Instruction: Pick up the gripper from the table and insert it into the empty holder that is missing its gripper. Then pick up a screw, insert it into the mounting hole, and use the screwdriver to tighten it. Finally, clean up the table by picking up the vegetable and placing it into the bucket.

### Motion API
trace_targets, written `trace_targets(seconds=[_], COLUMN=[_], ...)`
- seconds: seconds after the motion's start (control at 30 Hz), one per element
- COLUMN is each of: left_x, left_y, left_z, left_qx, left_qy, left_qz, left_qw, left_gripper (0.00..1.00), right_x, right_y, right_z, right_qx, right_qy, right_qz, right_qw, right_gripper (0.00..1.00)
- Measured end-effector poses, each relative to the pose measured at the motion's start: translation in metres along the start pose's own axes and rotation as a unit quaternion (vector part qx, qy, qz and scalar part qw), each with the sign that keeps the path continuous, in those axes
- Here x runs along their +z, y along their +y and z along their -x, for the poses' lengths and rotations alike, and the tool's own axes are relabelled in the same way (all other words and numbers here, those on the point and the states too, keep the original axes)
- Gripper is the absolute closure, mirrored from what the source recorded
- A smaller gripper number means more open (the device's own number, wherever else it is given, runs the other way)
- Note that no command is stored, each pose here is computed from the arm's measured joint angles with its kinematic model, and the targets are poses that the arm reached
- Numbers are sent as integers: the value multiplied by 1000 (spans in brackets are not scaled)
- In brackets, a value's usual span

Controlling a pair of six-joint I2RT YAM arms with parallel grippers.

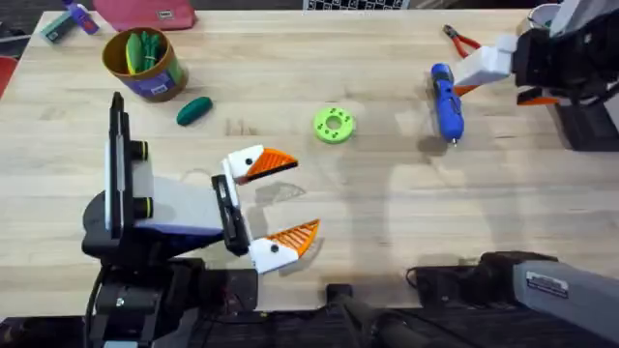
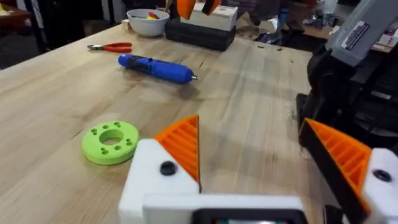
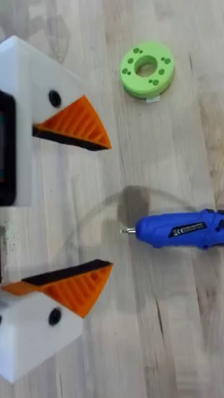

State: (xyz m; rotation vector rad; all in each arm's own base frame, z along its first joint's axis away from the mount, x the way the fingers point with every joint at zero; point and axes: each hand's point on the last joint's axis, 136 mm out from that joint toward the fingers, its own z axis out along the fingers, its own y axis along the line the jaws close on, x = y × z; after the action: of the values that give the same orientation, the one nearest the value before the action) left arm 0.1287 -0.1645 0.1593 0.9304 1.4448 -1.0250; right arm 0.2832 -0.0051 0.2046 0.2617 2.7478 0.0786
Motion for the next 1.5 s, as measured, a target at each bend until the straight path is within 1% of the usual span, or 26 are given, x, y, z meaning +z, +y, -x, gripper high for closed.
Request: trace_targets(seconds=[0.33, 0.5, 0.53, 0.63, 0.73, 0.77, 0.93, 1.2, 1.27, 1.5], left_x=[0, 0, 0, 0, 0, 0, 0, 0, 0, 0], left_y=[0, 0, 0, 0, 0, 0, 0, 0, 0, 0], left_z=[0, 0, 0, 0, 0, 0, 0, 0, 0, 0], left_qx=[0, 0, -2, 0, 2, 3, 3, 3, 3, 3], left_qy=[0, 0, 0, 0, 0, 0, 0, 0, 0, 0], left_qz=[0, 0, 0, 0, -1, 0, -1, -1, -1, -1], left_qw=[1000, 1000, 1000, 1000, 1000, 1000, 1000, 1000, 1000, 1000], left_gripper=[16, 13, 96, 563, 944, 982, 989, 991, 991, 991], right_x=[17, 17, 17, 18, 23, 26, 44, 72, 82, 119], right_y=[-1, -1, -1, -1, 1, 1, 3, 6, 3, -17], right_z=[-3, -3, -3, 1, 10, 13, 32, 72, 76, 72], right_qx=[1, 1, 1, 1, 1, 0, -1, -26, -29, -20], right_qy=[34, 35, 35, 28, 16, 13, -1, -51, -49, -11], right_qz=[-6, -6, -5, -4, -3, -2, 0, -1, -11, -43], right_qw=[999, 999, 999, 1000, 1000, 1000, 1000, 998, 998, 999], right_gripper=[8, 8, 8, 8, 9, 8, 8, 8, 7, 7])
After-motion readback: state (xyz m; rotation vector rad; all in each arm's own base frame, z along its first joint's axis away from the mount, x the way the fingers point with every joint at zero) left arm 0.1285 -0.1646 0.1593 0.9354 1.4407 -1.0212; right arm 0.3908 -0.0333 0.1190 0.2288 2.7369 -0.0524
